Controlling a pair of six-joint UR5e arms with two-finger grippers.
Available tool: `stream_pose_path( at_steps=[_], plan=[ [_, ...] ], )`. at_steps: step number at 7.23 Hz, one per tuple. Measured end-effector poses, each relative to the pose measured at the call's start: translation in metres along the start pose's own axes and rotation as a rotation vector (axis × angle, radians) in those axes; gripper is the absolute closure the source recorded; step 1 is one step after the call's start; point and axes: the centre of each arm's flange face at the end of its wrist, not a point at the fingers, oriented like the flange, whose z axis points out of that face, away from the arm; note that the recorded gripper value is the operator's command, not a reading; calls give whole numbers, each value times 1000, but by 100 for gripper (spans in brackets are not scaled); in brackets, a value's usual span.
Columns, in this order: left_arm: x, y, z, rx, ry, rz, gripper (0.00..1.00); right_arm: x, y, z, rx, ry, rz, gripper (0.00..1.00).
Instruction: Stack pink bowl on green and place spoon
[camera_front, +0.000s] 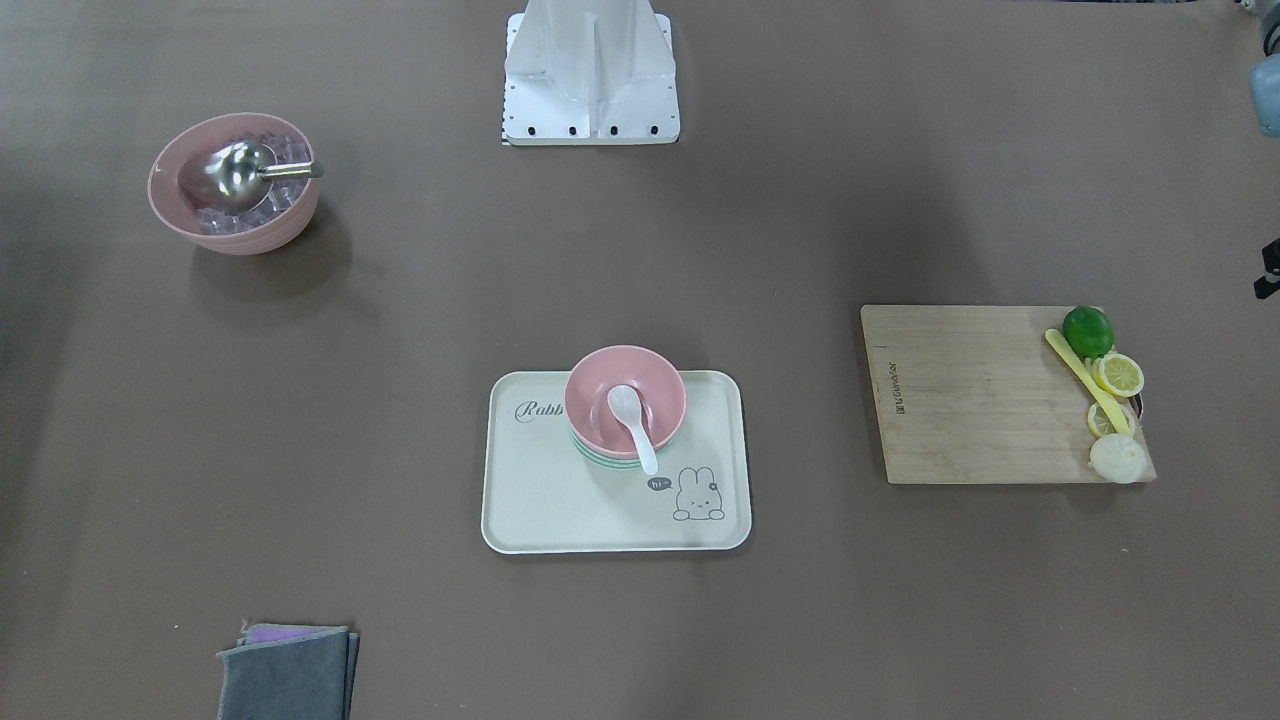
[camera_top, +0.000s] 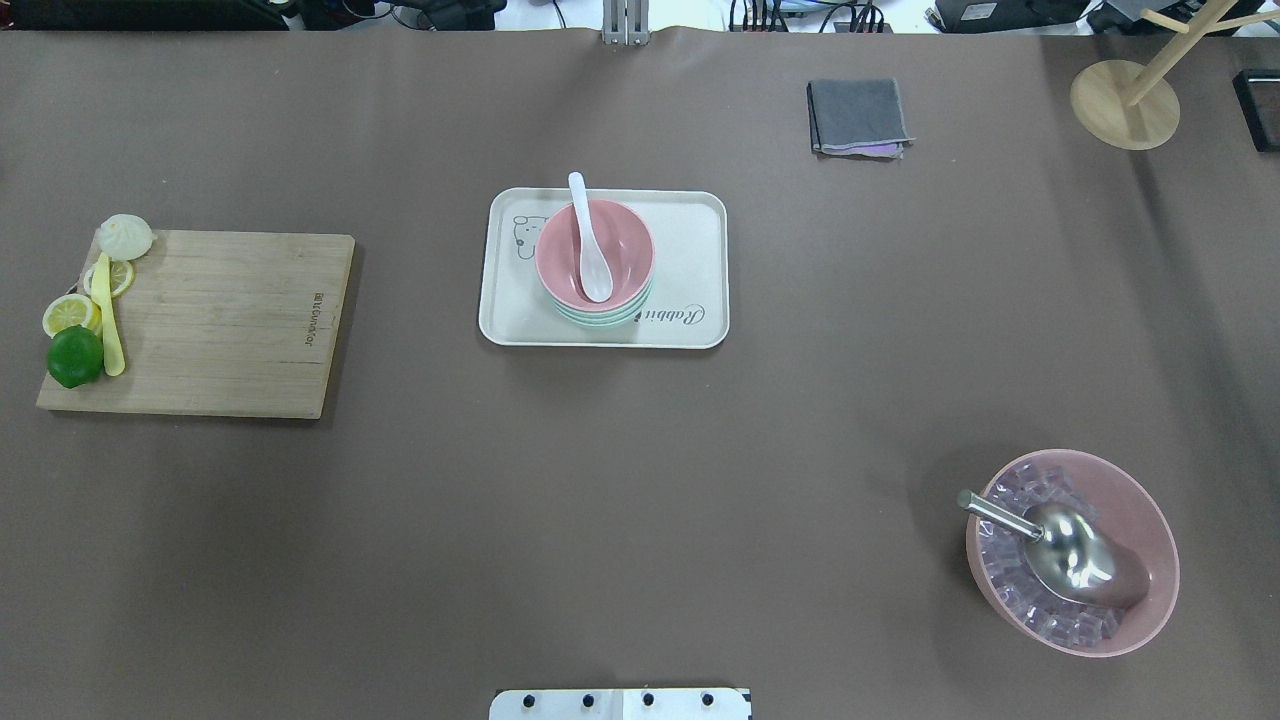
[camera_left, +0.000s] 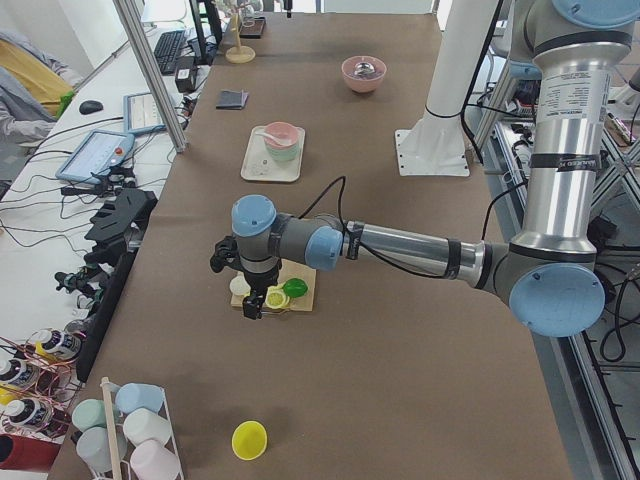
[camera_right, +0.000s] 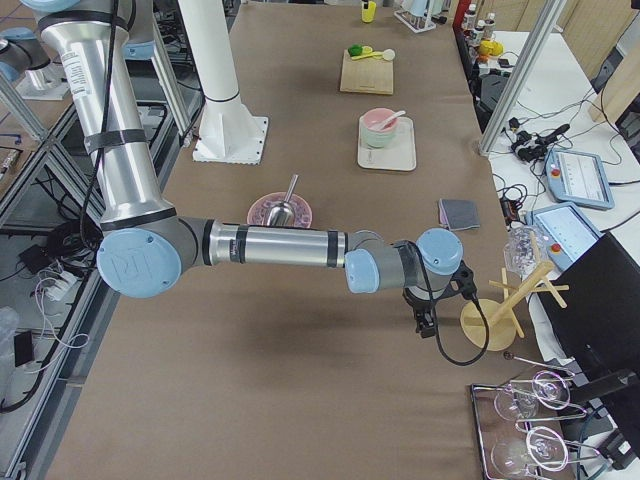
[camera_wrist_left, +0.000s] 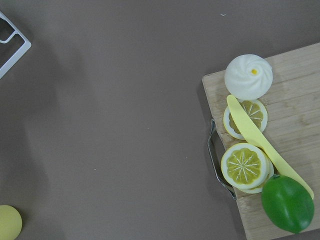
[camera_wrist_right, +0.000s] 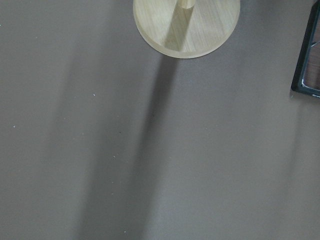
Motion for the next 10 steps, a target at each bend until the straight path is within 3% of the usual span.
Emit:
stream_pose_path(
  at_steps=[10],
  plan=[
    [5, 1, -6, 12, 21, -1, 2, -1, 4, -1, 7, -1, -3, 0]
  ],
)
